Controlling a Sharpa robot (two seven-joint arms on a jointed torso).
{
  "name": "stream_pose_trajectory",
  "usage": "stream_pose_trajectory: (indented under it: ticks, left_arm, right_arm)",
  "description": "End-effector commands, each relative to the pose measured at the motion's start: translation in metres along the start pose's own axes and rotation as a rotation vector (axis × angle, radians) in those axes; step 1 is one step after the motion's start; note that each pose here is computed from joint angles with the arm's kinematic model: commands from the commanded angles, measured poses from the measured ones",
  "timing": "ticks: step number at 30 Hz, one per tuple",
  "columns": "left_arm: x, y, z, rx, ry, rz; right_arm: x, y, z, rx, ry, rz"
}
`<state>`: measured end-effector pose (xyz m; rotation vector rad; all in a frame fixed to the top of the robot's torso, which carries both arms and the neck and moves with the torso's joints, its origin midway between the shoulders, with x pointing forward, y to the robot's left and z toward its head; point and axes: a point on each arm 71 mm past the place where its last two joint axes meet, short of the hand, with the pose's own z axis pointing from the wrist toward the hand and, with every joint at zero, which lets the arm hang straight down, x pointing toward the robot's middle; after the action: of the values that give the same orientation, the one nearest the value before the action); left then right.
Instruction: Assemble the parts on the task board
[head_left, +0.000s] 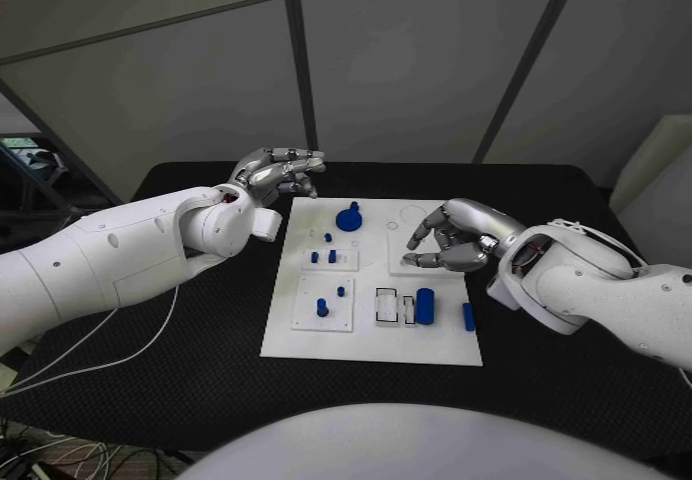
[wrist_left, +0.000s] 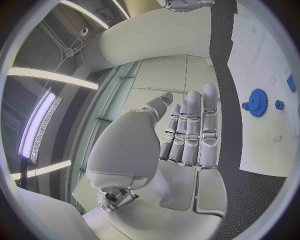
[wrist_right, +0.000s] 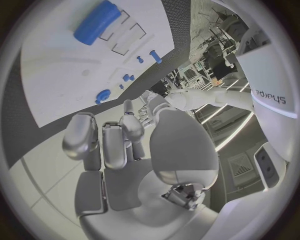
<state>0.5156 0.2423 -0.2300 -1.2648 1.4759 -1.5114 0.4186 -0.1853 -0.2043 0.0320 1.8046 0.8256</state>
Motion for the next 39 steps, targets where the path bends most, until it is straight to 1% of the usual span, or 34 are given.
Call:
stream_pose_trajectory:
  ticks: [1, 5, 8, 9, 11, 13, 18, 20, 26, 32, 39]
  left_arm:
    - [0.0014, -0.0016, -0.0004, 0.009, 0.018, -0.006]
    - [0.0007, -0.0011, -0.0017, 0.009, 0.018, -0.007]
    - [-0.0002, 0.0000, -0.0032, 0.008, 0.017, -0.007]
    - [-0.0005, 0.0008, -0.0040, 0.007, 0.017, -0.008]
    - [-0.0005, 0.0015, -0.0048, 0.005, 0.017, -0.008]
    - [0.0002, 0.0020, -0.0051, 0.005, 0.019, -0.009]
    - [0.0006, 0.0026, -0.0056, 0.004, 0.020, -0.010]
    - [0.0003, 0.0026, -0.0059, 0.004, 0.020, -0.010]
    - [-0.0005, 0.0027, -0.0063, 0.004, 0.018, -0.010]
    - [-0.0010, 0.0027, -0.0065, 0.003, 0.017, -0.009]
    - [-0.0001, 0.0028, -0.0064, 0.002, 0.020, -0.010]
  right_arm:
    - [0.005, -0.011, -0.009, 0.083, 0.103, 0.098]
    - [0.011, -0.027, -0.023, 0.164, 0.110, 0.058]
    - [0.016, -0.034, -0.030, 0.233, 0.106, 0.021]
    - [0.020, -0.036, -0.033, 0.270, 0.109, 0.010]
    - [0.028, -0.039, -0.037, 0.317, 0.115, 0.005]
    - [0.036, -0.040, -0.040, 0.353, 0.120, 0.008]
    - [0.051, -0.040, -0.040, 0.415, 0.135, 0.020]
    - [0.058, -0.040, -0.040, 0.436, 0.140, 0.028]
    - [0.069, -0.039, -0.037, 0.479, 0.150, 0.036]
    - [0.076, -0.038, -0.032, 0.511, 0.164, 0.052]
    - [0.080, -0.036, -0.027, 0.522, 0.156, 0.064]
